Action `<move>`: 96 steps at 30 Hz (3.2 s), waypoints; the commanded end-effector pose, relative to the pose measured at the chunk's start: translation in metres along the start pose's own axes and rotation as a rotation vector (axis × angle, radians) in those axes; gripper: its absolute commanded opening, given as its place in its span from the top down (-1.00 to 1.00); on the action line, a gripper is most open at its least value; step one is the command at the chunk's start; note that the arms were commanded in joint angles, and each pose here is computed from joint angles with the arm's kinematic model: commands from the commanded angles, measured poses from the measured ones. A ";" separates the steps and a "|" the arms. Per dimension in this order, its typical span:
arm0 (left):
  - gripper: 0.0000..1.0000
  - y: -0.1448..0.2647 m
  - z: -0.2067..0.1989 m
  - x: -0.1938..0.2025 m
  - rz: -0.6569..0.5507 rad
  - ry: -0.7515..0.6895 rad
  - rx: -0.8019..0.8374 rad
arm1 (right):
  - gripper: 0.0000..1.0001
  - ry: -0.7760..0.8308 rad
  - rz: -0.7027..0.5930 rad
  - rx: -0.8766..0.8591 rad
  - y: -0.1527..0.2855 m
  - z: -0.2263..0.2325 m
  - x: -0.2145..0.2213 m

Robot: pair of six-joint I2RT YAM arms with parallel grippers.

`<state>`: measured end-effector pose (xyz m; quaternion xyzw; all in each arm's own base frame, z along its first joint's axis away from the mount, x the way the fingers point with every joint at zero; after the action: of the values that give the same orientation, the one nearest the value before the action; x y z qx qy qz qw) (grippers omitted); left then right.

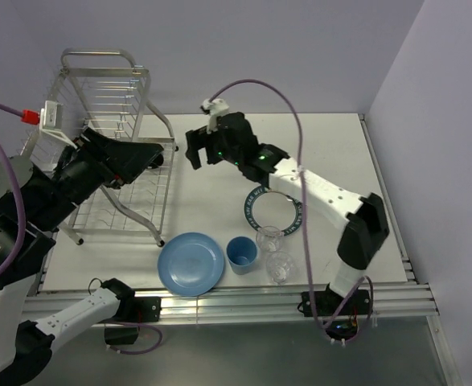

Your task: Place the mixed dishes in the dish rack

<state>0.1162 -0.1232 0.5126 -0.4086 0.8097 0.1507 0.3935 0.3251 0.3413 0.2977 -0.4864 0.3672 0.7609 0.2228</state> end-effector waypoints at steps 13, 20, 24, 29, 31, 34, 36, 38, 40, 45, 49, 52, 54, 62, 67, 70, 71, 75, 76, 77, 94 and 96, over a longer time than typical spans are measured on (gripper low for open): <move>-0.22 -0.053 0.013 0.080 0.465 0.016 -0.244 | -0.87 -0.363 0.500 0.218 0.220 -0.050 0.089; -0.23 -0.078 0.022 0.177 0.767 -0.099 -0.348 | -0.88 -0.393 0.310 0.317 0.263 -0.060 0.085; -0.21 -0.082 0.041 0.211 0.853 -0.114 -0.392 | -0.93 -0.385 0.191 0.350 0.288 -0.061 0.056; -0.17 -0.083 0.065 0.242 0.957 -0.188 -0.459 | -0.94 -0.400 0.201 0.357 0.298 -0.059 0.049; -0.16 -0.083 0.075 0.256 0.994 -0.205 -0.471 | -0.94 -0.404 0.184 0.346 0.301 -0.058 0.049; -0.14 -0.082 0.085 0.272 1.026 -0.211 -0.469 | -0.95 -0.412 0.154 0.339 0.306 -0.058 0.048; -0.11 -0.081 0.092 0.282 1.057 -0.222 -0.470 | -0.96 -0.411 0.141 0.341 0.311 -0.058 0.047; -0.09 -0.081 0.096 0.287 1.068 -0.231 -0.469 | -0.96 -0.410 0.129 0.345 0.314 -0.058 0.043; -0.08 -0.081 0.102 0.294 1.080 -0.244 -0.462 | -0.96 -0.405 0.120 0.343 0.316 -0.058 0.040; 0.01 -0.080 0.113 0.309 1.109 -0.261 -0.457 | -0.96 -0.404 0.111 0.351 0.317 -0.058 0.037; 0.12 -0.080 0.120 0.316 1.114 -0.270 -0.461 | -0.96 -0.416 0.114 0.346 0.317 -0.057 0.036; 0.15 -0.079 0.123 0.320 1.117 -0.265 -0.451 | -0.96 -0.413 0.116 0.346 0.318 -0.057 0.035; 0.20 -0.079 0.124 0.322 1.116 -0.264 -0.443 | -0.96 -0.408 0.115 0.353 0.319 -0.057 0.034; 0.87 -0.084 0.119 0.322 1.108 -0.257 -0.408 | -0.97 -0.406 0.108 0.357 0.322 -0.056 0.027; 1.00 -0.092 0.099 0.281 0.984 -0.271 -0.430 | -0.96 -0.422 0.137 0.310 0.315 -0.046 0.013; 1.00 -0.095 0.070 0.232 0.881 -0.290 -0.452 | -0.96 -0.433 0.121 0.262 0.313 -0.038 -0.006; 1.00 -0.091 0.065 0.219 0.866 -0.298 -0.468 | -0.96 -0.437 0.127 0.227 0.312 -0.033 -0.011; 1.00 -0.098 0.013 0.140 0.602 -0.280 -0.338 | -0.96 -0.469 0.138 0.089 0.307 -0.015 -0.034; 1.00 -0.097 0.007 0.128 0.547 -0.265 -0.311 | -0.96 -0.489 0.136 0.053 0.305 -0.010 -0.042; 1.00 -0.089 0.004 0.111 0.466 -0.263 -0.298 | -0.96 -0.514 0.125 0.033 0.305 -0.011 -0.047; 1.00 -0.024 0.001 0.020 -0.282 -0.134 -0.014 | -0.97 -1.160 -0.036 -0.861 0.297 0.001 -0.110; 1.00 -0.026 -0.002 0.018 -0.278 -0.166 -0.007 | -0.97 -1.162 -0.075 -0.861 0.294 0.002 -0.122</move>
<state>0.1289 -0.1579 0.4680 -0.4623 0.7371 0.1881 0.4556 0.1869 0.1598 0.4634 -0.0164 -0.0724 0.9707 0.2285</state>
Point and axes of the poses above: each gripper's point midway between its finger pads, its own y axis back along the fingers, its own z axis along the line the jaws close on, x = y × z, the point moved 7 cm from there along y, back along the fingers, and after that the axes turned 7 degrees about -y, right-handed, at the moved point
